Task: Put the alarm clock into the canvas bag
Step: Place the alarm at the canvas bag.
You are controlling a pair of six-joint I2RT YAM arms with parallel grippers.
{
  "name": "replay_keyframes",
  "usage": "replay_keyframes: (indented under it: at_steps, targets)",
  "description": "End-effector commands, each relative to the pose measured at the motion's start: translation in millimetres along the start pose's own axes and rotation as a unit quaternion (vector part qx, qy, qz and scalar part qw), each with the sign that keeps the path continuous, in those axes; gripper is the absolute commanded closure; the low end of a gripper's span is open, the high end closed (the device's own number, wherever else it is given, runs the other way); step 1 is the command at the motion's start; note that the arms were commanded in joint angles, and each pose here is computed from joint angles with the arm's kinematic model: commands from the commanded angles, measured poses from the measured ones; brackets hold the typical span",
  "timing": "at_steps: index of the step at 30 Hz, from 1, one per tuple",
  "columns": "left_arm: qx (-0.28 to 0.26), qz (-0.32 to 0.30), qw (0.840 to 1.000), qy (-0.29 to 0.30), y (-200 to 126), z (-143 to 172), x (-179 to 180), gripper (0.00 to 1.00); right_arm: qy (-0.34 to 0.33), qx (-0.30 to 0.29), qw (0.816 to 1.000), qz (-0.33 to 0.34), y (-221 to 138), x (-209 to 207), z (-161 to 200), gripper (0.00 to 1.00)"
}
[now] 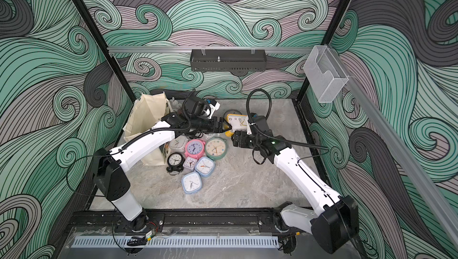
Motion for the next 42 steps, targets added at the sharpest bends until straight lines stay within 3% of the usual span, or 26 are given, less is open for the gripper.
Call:
replay_keyframes:
  at_steps: [1, 9, 22, 28, 30, 32, 37, 42]
  targets:
    - [-0.013, 0.021, 1.0, -0.014, 1, -14, -8, 0.2, 0.0, -0.037, 0.999, -0.026, -10, 8, -10, 0.48]
    - [-0.017, 0.032, 0.999, -0.034, 8, -21, -9, 0.4, 0.009, -0.043, 0.998, -0.039, -9, 11, -13, 0.48]
    - [-0.018, 0.037, 0.998, -0.053, 4, -21, -11, 0.63, 0.011, -0.044, 0.997, -0.063, -6, 18, -23, 0.47]
    - [-0.039, 0.027, 0.998, -0.046, -9, -22, -16, 0.69, 0.008, -0.05, 0.996, -0.077, -11, 22, -27, 0.36]
    - [-0.056, 0.018, 0.998, -0.039, -19, -24, -19, 0.71, 0.008, -0.049, 0.996, -0.08, -13, 23, -27, 0.15]
    - [-0.081, 0.005, 0.996, -0.028, -32, -28, -25, 0.73, 0.007, -0.055, 0.995, -0.086, -17, 24, -28, 0.01]
    - [-0.163, -0.05, 0.985, 0.019, -89, -38, -42, 0.75, -0.003, -0.067, 0.994, -0.082, -30, 24, -26, 0.01]
    - [-0.246, -0.094, 0.965, -0.006, -163, -43, -38, 0.76, -0.019, -0.081, 0.994, -0.074, -39, 22, -23, 0.01]
Point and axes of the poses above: each gripper's point midway between its finger pads, its own y axis out along the fingers, its own x axis along the line the jaws close on, z = x × y, the point moved 8 cm from there along -y, back along the fingers, and after that the axes turned 10 degrees about -y, right-handed, at the moved point
